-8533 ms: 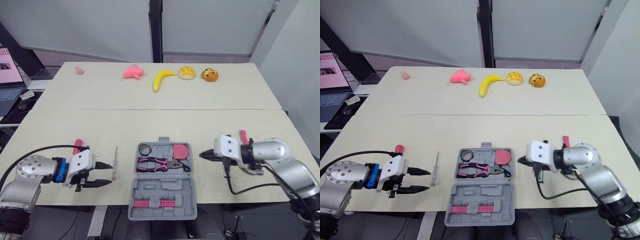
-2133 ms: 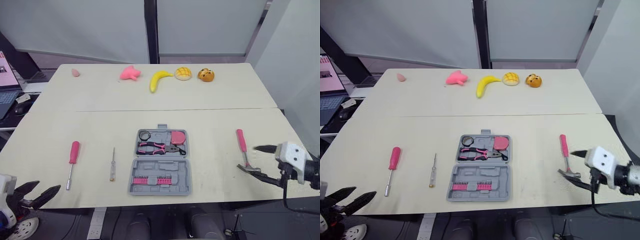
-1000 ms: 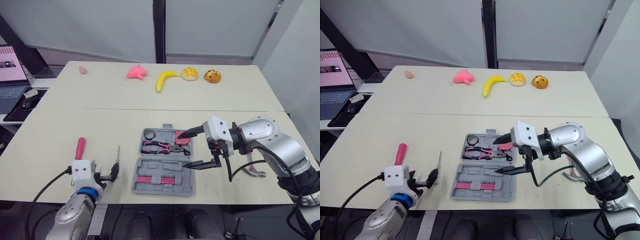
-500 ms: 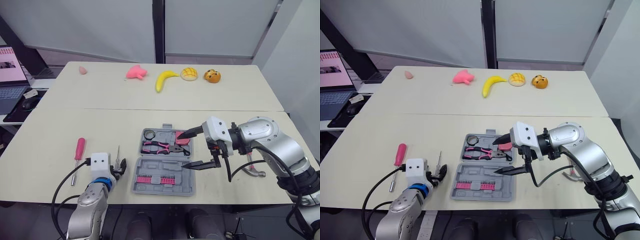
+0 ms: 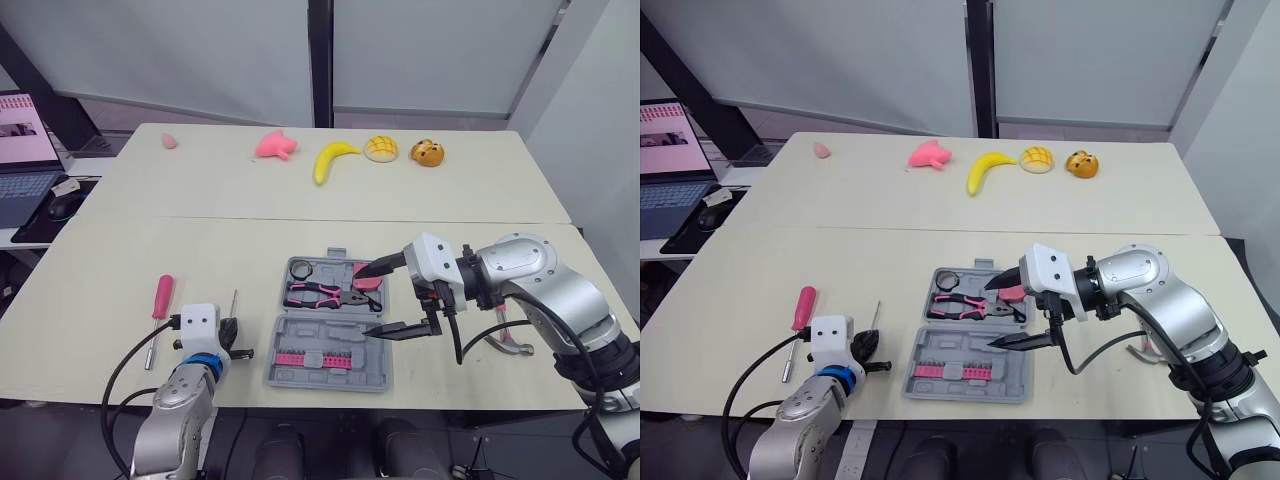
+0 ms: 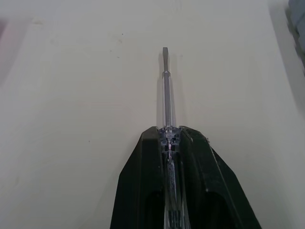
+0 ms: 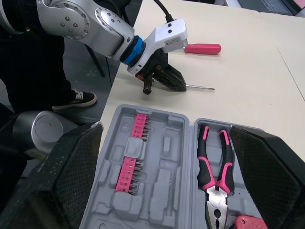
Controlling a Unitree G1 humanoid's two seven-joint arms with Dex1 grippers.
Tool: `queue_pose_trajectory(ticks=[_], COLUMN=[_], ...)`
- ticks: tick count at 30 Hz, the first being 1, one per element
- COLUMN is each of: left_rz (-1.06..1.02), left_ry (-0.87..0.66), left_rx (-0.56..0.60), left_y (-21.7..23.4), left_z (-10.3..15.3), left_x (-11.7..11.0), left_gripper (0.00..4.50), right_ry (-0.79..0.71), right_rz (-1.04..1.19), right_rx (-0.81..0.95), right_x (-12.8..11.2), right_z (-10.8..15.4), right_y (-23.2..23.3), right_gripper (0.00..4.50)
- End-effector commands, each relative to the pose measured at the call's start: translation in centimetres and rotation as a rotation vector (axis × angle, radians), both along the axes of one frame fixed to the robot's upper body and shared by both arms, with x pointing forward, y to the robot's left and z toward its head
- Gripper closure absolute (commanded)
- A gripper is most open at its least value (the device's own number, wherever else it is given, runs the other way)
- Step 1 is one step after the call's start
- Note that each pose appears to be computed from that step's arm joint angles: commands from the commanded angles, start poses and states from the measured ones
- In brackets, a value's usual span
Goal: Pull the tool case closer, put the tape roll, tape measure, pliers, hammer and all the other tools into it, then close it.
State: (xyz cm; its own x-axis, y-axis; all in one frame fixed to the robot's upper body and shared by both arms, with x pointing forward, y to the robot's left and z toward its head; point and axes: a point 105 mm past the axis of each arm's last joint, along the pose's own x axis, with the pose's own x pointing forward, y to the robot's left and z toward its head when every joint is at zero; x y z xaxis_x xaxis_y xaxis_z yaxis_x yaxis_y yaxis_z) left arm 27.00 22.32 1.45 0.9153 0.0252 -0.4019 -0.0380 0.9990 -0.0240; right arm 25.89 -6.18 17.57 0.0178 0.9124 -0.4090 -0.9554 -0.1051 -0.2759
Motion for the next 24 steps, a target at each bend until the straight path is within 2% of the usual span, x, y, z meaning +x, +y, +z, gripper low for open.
queue_pose_trajectory(ticks=[1,6,9,14,16,21,24], left_rz=[-0.024,-0.214,-0.478,-0.894,-1.067,-1.308,-1.434], left_ry=[-0.017,-0.207,-0.266,-0.279,-0.26,-0.199,-0.11], left_rx=[-0.013,0.067,0.099,0.186,0.228,0.306,0.418], left_y=[0.1,1.2,0.1,-2.2,-3.5,-5.6,-6.2], left_z=[0.5,5.8,8.3,11.0,11.3,11.5,10.5], left_x=[-0.4,0.0,0.0,0.5,0.8,1.9,2.2], left_gripper=[4.31,4.31,4.31,4.31,4.31,4.31,4.31], right_ry=[-0.063,-0.081,-0.088,-0.132,-0.145,-0.147,-0.146], right_rz=[0.009,-0.015,-0.032,-0.09,-0.122,-0.185,-0.253], right_rx=[0.015,0.03,0.025,0.039,0.039,-0.013,-0.085], right_x=[-0.2,-0.4,-0.7,-0.8,-0.7,-0.8,-0.6], right_z=[1.0,1.1,0.8,0.9,0.9,0.4,-0.6], right_y=[0.1,0.0,-0.3,-0.6,-0.9,-1.8,-2.6], right_gripper=[0.0,0.0,0.0,0.0,0.0,0.0,0.0])
